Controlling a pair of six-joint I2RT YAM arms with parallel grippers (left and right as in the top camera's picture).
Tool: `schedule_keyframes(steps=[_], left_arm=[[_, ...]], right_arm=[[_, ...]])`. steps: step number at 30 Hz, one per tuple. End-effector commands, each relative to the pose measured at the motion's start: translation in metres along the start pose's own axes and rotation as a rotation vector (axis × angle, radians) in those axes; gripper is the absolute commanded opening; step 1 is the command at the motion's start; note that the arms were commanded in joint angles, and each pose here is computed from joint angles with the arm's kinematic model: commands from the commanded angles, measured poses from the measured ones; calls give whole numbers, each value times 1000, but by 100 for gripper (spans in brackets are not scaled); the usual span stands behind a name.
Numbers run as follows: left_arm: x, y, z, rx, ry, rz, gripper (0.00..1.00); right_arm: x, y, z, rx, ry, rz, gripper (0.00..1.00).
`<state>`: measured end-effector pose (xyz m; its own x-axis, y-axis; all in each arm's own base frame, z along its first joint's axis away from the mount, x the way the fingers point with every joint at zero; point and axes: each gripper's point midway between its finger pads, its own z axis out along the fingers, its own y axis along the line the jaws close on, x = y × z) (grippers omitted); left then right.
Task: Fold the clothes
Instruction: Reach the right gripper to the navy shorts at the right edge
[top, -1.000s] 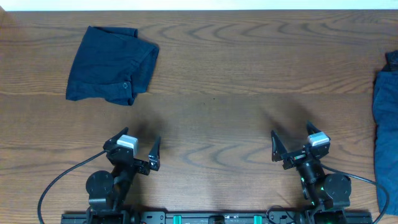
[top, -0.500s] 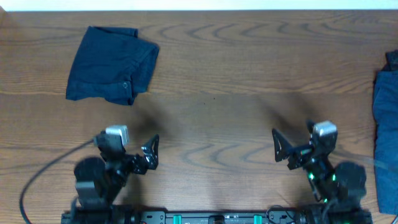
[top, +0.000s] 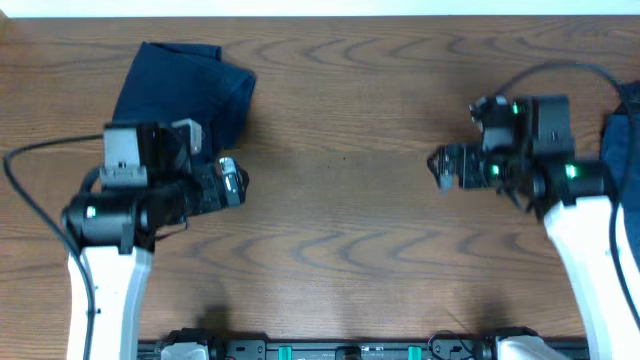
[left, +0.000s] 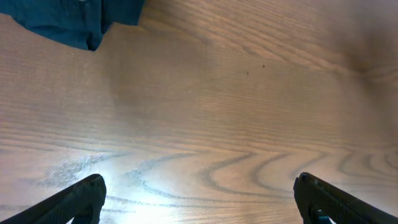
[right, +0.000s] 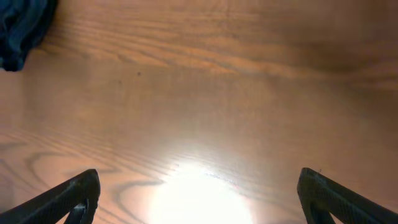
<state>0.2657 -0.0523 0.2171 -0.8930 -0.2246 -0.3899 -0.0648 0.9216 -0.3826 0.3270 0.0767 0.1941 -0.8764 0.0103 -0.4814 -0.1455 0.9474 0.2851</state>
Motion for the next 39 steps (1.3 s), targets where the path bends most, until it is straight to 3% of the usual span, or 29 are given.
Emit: schedule_keyframes(steps=[1,7,12,15,20,21,24,29,35,39], left_arm=[[-2,0,2,-5,22,-10,98],[0,1,3,-9,36,-15,98],[0,1,3,-8,34,-15,98],[-1,1,4,-8,33,-14,98],[-1,1,4,-8,32,-14,98],[-1,1,4,-8,30,-13,98],[-4,0,4,-6,21,-10,98],[-5,0,4,-4,16,-8,98],[-6,0,4,-4,13,-7,98],[-6,0,4,-3,13,-8,98]], right_arm=[[-38,-24,-5,81,-52,64,99],[-103,-126,-17,354,-200,334,99],[-113,-215,-15,499,-231,466,99],[-122,-263,-8,508,-280,453,99],[-88,-327,14,548,-216,558,85],[-80,-338,19,558,-199,576,84],[-58,-370,33,609,-160,624,95],[-43,-398,47,634,-138,609,97],[-22,-420,66,698,-92,628,94],[-16,-430,67,753,-79,629,85]])
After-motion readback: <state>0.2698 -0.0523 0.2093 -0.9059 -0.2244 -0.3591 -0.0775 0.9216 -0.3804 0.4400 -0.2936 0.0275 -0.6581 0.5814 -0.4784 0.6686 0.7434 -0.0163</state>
